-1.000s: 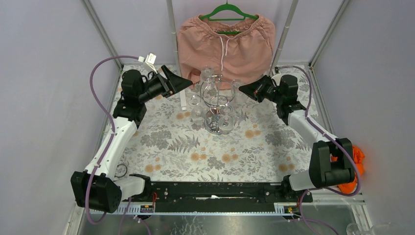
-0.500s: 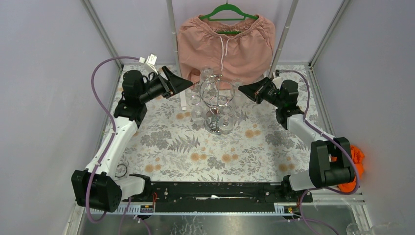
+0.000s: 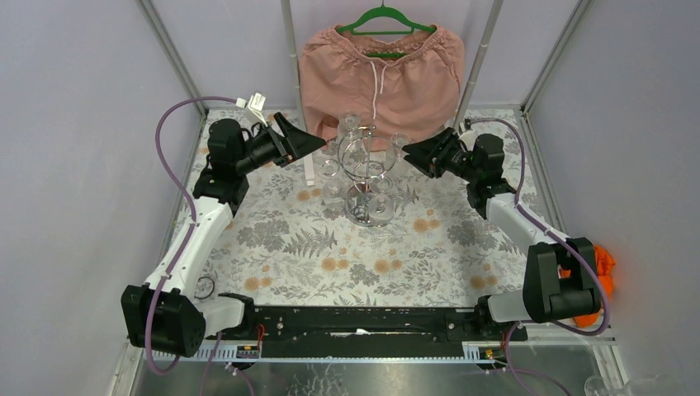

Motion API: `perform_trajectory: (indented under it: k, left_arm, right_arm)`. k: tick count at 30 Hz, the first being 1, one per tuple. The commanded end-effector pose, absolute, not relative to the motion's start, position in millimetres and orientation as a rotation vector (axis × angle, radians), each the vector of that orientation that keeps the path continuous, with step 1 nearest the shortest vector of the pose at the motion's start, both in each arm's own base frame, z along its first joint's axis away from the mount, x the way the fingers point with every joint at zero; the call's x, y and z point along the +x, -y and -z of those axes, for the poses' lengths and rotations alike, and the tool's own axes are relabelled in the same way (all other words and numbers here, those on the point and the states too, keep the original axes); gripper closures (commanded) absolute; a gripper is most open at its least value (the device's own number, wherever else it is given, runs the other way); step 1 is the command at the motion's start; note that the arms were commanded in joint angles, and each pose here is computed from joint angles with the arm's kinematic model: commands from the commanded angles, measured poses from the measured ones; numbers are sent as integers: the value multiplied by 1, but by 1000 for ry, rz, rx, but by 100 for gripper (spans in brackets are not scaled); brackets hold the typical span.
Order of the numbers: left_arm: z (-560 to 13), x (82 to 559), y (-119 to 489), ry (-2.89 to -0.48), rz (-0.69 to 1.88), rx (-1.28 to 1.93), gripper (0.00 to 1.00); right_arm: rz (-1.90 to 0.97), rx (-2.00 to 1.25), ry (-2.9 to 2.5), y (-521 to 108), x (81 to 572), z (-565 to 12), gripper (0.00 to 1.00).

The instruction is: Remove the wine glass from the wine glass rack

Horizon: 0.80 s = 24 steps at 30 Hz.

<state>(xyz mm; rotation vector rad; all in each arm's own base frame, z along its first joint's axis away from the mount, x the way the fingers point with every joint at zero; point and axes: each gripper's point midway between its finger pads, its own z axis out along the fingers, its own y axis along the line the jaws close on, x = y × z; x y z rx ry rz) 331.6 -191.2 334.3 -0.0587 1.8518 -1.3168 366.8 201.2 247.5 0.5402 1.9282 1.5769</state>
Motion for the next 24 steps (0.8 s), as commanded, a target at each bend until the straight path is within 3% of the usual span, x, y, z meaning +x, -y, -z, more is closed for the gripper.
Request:
perform_trajectory:
  k: [1, 11, 24]
  left_arm:
    - [-338, 334, 191, -1813, 1326, -25, 23]
    - [-337, 334, 191, -1817, 1322, -23, 23]
    - [-336, 337, 190, -1828, 1314, -34, 23]
  right_arm:
    - [-1539, 416, -1887, -202, 364, -277, 49]
    - [-1129, 395, -1988, -171, 392, -268, 49]
    - [-1153, 331, -2005, -180, 426, -248, 50]
